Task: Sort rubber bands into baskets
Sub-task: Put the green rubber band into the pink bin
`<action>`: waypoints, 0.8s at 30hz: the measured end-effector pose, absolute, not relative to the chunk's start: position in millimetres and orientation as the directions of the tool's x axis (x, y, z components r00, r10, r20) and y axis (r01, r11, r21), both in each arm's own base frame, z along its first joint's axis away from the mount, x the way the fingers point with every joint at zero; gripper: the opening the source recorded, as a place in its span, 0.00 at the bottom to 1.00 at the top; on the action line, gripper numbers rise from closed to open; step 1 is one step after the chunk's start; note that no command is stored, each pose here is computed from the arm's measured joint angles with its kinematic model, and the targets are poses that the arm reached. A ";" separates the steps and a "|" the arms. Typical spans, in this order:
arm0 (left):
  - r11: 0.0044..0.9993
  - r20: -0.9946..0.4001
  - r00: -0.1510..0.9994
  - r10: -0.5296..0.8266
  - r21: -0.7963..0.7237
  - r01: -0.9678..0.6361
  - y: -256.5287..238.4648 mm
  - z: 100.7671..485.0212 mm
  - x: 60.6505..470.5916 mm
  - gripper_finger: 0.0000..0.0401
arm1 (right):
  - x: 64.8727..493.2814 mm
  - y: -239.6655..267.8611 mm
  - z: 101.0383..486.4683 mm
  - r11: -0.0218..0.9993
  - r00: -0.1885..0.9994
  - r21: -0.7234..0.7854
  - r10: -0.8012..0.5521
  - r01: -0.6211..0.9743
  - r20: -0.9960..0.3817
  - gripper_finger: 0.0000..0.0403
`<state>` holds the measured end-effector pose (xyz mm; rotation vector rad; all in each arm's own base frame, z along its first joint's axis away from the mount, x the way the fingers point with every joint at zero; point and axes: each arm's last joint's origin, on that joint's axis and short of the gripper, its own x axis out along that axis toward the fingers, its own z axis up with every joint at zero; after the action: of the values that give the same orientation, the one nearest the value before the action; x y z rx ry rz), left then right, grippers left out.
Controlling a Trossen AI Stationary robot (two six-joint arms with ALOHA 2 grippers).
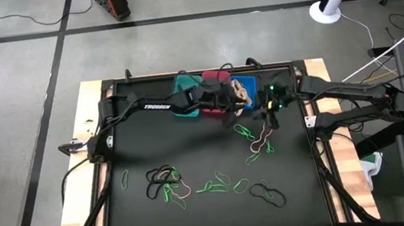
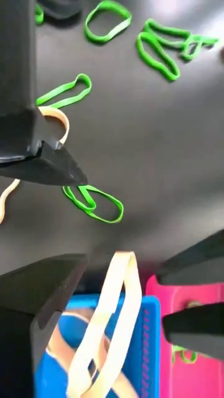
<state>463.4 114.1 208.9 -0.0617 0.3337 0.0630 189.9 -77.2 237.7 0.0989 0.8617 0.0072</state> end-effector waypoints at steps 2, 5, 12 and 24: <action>0.998 -0.365 0.930 0.037 -0.036 -0.054 107.6 213.7 460.3 0.21 | 192.4 -71.0 234.3 0.995 0.640 0.077 0.018 0.064 -0.768 0.47; 0.998 -0.422 0.906 0.016 -0.044 -0.038 98.4 218.5 455.4 0.21 | 197.7 -63.3 229.0 0.987 0.630 0.063 -0.044 0.147 -0.775 0.47; 0.998 -0.524 0.851 -0.033 -0.062 0.001 76.2 223.7 447.0 0.20 | 204.5 -49.9 206.2 0.938 0.595 0.117 -0.107 0.326 -0.797 0.47; 0.998 -0.586 0.808 -0.063 -0.044 0.046 60.5 218.4 444.9 0.19 | 214.5 -24.4 171.8 0.912 0.472 0.121 -0.087 0.393 -0.877 0.47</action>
<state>444.9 60.5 218.4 -0.0280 0.6274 -0.0580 214.5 -24.4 171.8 0.3270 1.0426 -0.3000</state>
